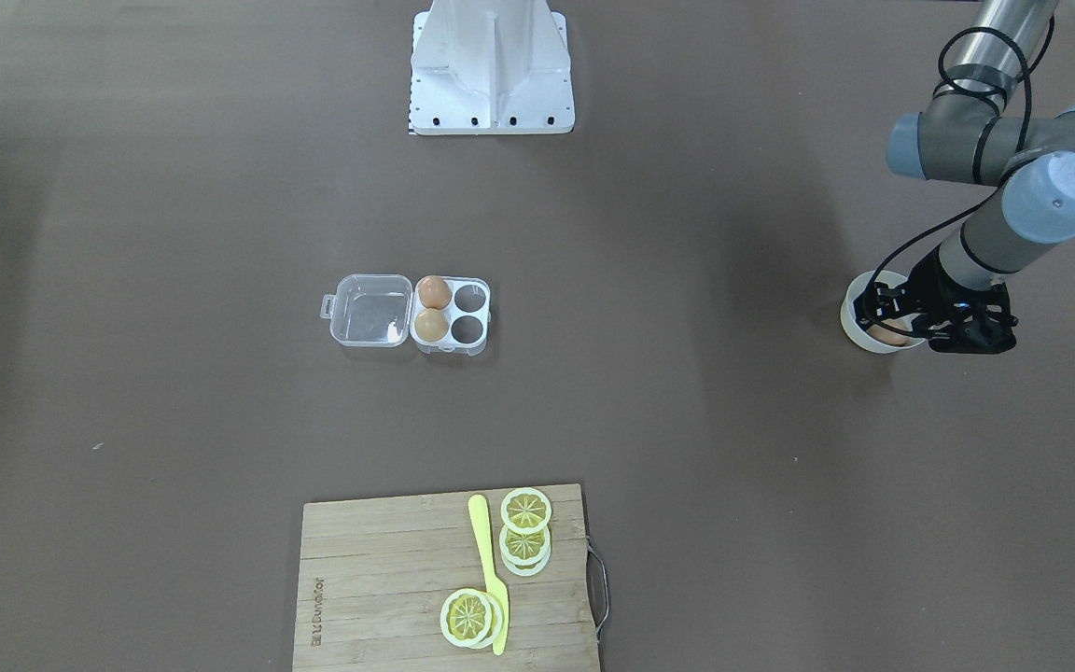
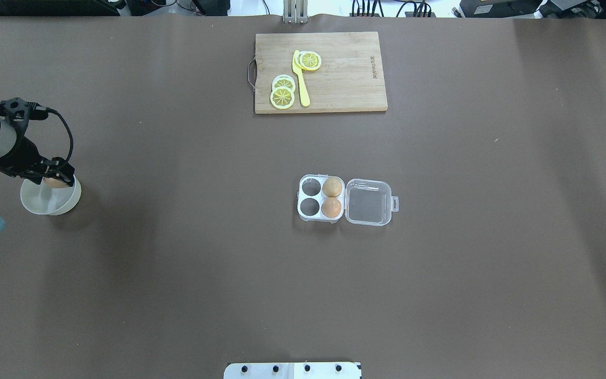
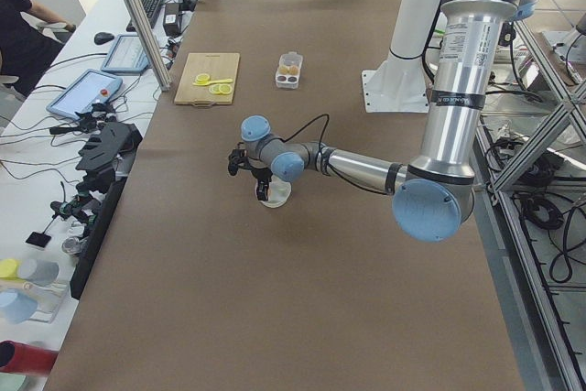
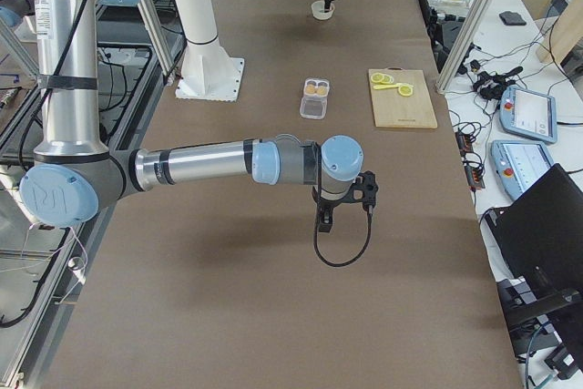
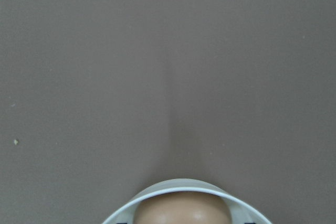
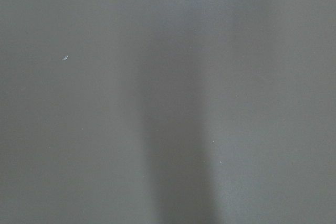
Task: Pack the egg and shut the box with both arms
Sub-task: 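Close the left gripper on the brown egg inside the white bowl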
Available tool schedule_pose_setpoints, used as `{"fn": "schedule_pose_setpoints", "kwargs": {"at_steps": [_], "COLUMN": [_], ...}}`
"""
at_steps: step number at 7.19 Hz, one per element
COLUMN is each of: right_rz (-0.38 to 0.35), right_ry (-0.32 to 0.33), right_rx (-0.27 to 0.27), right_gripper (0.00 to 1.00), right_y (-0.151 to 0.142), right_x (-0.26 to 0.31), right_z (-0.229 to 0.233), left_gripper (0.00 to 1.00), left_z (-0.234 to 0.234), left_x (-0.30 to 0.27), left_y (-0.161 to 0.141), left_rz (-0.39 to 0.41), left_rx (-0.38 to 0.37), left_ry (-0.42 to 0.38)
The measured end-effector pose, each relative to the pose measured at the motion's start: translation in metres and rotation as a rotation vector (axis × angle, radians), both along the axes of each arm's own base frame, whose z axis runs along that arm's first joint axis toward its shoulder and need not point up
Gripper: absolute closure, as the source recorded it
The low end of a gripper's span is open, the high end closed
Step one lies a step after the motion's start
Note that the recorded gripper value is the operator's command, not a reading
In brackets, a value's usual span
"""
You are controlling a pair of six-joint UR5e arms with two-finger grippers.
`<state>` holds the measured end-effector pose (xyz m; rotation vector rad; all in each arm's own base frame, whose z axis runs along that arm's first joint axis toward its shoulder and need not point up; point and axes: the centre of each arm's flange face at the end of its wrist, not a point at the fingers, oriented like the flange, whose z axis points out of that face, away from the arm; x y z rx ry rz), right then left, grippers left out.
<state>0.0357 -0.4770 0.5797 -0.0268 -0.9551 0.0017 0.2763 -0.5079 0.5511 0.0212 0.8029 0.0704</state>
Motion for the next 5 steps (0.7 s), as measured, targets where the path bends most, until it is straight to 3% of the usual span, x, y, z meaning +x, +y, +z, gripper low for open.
{"fn": "schedule_pose_setpoints", "kwargs": {"at_steps": [5], "right_rz": [0.000], "right_ry": [0.000], "right_rx": [-0.003], "right_gripper": [0.00], "right_y": [-0.0008], "right_x": [0.0000], "right_z": [0.0032], "left_gripper": [0.23], "left_z": [0.0036], "left_x": [0.0004], "left_y": [-0.0006], "left_rz": [0.001], "left_rx": [0.002], "left_ry": [-0.001]}}
